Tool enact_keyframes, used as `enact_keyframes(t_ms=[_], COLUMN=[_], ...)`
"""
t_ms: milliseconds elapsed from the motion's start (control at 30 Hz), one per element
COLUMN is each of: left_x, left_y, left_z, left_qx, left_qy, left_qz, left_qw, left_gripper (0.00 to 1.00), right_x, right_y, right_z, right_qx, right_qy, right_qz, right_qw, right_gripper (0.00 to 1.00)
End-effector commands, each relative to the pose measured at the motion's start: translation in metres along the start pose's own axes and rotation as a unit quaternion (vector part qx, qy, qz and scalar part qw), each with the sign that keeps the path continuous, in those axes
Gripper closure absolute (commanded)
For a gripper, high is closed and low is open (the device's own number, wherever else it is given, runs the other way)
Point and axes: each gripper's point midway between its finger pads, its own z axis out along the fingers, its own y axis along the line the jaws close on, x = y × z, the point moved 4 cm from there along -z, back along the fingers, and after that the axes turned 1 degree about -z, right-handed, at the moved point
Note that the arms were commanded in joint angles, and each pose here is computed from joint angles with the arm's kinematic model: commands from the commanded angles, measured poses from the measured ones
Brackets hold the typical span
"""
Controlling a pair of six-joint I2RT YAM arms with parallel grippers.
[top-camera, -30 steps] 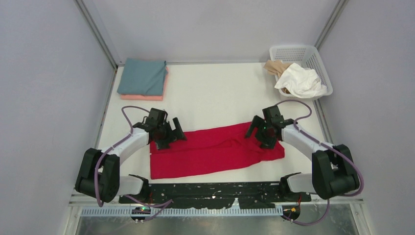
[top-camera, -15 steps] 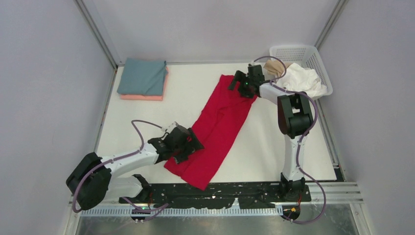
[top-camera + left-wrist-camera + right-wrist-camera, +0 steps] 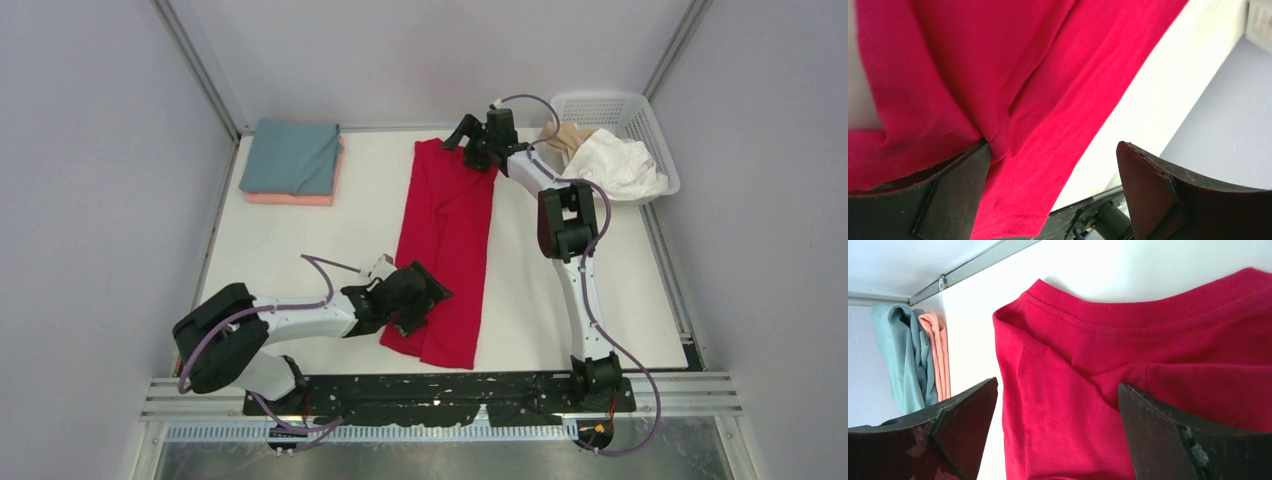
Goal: Fold and stack the t-shirts
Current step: Rotate the tshirt 90 degrees
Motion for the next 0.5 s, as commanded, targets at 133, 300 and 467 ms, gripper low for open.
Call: enact_keyframes(t_ms=[133, 300, 467], left_x=[0.000, -0.040, -0.050], left_y=[-0.014, -0.014, 0.021], left_z=[-0.032, -0.109, -0.128], left_qx=[0.004, -0.002, 0.011], left_qy=[-0.009, -0.090, -0.064], left_qz=[0.077, 0.204, 0.301], left_qw=[0.997, 0.975, 0.952], left_gripper=[0.00, 0.00, 0.00], right_x=[-0.062, -0.113, -0.053], right_y=[0.060, 0.101, 0.094], right_z=[-0.061, -0.183, -0.253], right_qx=[0.055, 0.122, 0.146], right_qy=[-0.048, -0.152, -0.068], right_qz=[-0.111, -0.198, -0.219], right_qw=[0.991, 0.961, 0.962], right_gripper=[0.05, 0.05, 0.05])
